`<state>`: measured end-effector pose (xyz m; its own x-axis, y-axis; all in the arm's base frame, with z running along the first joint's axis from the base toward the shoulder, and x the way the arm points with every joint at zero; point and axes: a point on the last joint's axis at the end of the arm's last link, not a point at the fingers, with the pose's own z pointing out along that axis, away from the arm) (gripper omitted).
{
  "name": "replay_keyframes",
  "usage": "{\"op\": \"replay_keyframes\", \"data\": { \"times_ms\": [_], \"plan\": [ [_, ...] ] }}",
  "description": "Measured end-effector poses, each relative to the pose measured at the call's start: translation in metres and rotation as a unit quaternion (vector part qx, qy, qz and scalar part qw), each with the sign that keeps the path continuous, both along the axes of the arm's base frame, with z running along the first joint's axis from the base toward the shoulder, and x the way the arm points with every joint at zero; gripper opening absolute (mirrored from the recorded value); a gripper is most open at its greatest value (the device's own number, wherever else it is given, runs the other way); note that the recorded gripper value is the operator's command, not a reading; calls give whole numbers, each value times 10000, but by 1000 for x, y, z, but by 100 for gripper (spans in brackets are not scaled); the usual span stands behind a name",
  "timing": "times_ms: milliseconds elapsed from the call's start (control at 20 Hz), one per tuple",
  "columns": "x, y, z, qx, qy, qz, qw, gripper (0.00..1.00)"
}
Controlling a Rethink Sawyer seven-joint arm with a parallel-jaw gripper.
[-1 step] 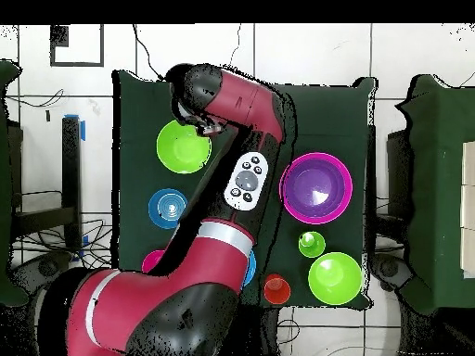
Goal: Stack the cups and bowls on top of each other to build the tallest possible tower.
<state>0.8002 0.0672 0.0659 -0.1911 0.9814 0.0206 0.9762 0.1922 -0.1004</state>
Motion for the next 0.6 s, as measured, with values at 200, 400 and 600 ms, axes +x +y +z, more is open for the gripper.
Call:
{"op": "replay_keyframes", "data": {
  "times_ms": [200, 400, 600],
  "plan": [
    [5, -2, -1, -54, -174, 4, 9998, 100],
    [12, -4, -4, -59, -407, -19, 9992, 100],
    [16, -9, -6, -34, -544, -57, 9985, 100]
  ]
}}
